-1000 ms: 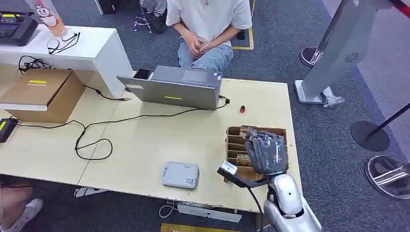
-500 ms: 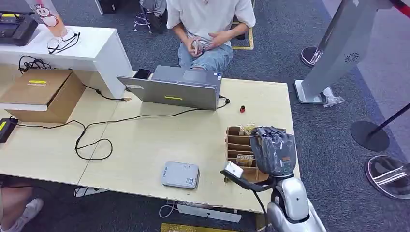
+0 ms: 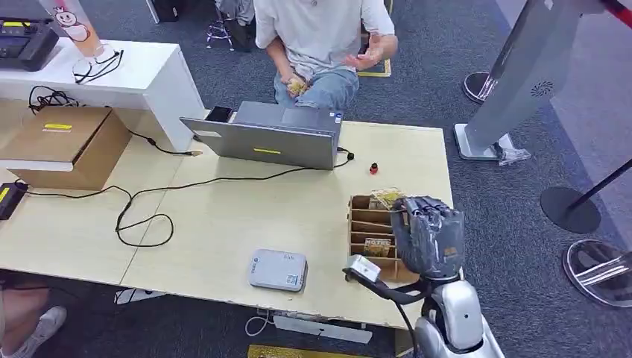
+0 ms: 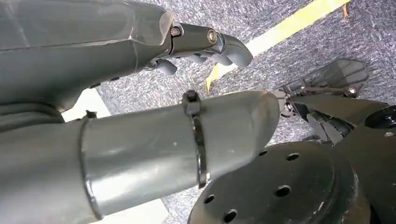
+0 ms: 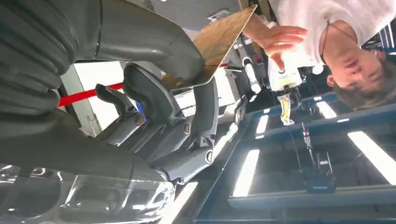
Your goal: Pass the card to the sensor for recognition and then transmit it.
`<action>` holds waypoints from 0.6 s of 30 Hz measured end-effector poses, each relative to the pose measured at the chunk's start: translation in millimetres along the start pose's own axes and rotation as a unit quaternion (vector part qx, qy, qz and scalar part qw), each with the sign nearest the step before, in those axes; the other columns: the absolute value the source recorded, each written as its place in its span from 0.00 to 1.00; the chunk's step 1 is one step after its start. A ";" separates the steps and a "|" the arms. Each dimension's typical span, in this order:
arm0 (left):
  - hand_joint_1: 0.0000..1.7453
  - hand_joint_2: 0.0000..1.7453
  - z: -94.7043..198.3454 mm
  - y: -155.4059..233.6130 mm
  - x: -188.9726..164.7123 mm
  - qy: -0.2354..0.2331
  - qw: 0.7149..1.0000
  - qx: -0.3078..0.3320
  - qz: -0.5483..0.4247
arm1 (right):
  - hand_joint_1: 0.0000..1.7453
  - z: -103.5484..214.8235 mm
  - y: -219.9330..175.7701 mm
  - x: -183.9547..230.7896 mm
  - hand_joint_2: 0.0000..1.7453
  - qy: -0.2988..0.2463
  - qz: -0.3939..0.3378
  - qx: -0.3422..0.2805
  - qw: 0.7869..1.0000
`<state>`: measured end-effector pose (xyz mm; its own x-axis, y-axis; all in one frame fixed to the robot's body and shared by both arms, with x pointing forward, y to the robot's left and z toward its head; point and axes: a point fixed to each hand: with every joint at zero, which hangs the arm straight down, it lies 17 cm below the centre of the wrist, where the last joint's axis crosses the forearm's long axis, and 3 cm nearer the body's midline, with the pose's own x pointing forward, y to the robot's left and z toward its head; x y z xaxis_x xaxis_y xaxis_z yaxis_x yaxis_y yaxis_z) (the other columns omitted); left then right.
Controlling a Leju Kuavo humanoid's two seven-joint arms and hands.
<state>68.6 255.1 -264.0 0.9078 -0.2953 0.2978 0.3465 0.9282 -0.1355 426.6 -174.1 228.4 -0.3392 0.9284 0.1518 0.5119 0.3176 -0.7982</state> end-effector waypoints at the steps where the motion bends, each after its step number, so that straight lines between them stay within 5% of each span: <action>1: 0.00 0.00 -0.2 0.4 0.4 0.000 1.000 0.001 -0.001 | 1.00 0.6 -7.0 -0.9 1.00 0.000 -0.001 -0.009 1.000; 18: 0.00 0.00 -1.4 2.4 6.5 -0.003 1.000 0.003 -0.005 | 1.00 -4.8 -41.3 9.1 1.00 -0.021 -0.017 -0.070 0.997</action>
<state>75.7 255.0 -263.7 0.9026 -0.3037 0.3050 0.3547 0.9263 -0.1273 406.1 -177.9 265.6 -0.3885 0.9091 0.1504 0.6034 0.3743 -0.7041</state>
